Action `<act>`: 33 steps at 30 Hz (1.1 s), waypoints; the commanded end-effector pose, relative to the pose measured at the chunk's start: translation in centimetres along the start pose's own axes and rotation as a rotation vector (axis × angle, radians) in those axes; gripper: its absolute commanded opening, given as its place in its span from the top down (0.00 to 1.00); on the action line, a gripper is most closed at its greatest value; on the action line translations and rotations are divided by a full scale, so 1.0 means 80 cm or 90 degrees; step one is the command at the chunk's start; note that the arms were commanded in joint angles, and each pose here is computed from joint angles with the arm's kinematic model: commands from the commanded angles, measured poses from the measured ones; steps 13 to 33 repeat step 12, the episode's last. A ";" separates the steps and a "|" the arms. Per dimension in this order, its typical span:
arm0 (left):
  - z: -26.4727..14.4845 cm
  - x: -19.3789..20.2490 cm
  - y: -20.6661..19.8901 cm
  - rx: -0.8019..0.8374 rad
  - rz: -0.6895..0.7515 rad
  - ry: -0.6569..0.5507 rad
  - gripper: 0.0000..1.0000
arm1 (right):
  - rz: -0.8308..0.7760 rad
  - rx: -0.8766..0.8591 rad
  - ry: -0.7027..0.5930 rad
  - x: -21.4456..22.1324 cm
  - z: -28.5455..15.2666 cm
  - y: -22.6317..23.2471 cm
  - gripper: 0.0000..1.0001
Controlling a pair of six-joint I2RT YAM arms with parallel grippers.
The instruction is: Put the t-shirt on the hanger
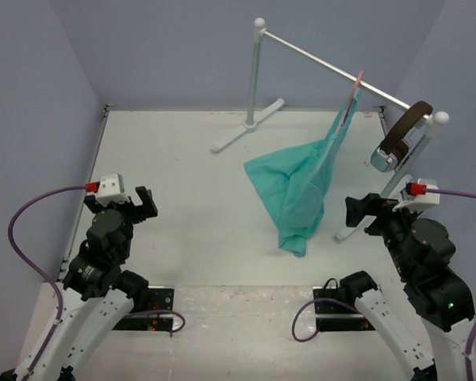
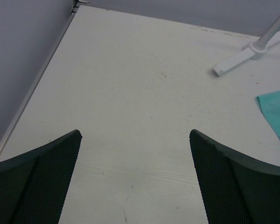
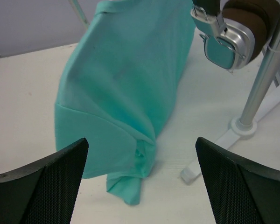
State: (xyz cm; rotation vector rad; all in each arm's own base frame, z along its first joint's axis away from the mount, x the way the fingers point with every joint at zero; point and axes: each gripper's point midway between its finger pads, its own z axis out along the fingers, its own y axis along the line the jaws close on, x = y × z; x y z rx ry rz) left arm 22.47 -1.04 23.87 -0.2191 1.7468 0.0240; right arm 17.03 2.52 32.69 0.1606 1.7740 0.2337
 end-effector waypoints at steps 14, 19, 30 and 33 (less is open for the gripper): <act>-0.005 -0.018 0.001 0.006 -0.021 -0.038 0.00 | 0.012 0.036 -0.021 0.032 -0.018 -0.030 0.01; -0.005 -0.018 0.001 0.006 -0.021 -0.038 0.00 | 0.012 0.036 -0.021 0.032 -0.018 -0.030 0.01; -0.005 -0.018 0.001 0.006 -0.021 -0.038 0.00 | 0.012 0.036 -0.021 0.032 -0.018 -0.030 0.01; -0.005 -0.018 0.001 0.006 -0.021 -0.038 0.00 | 0.012 0.036 -0.021 0.032 -0.018 -0.030 0.01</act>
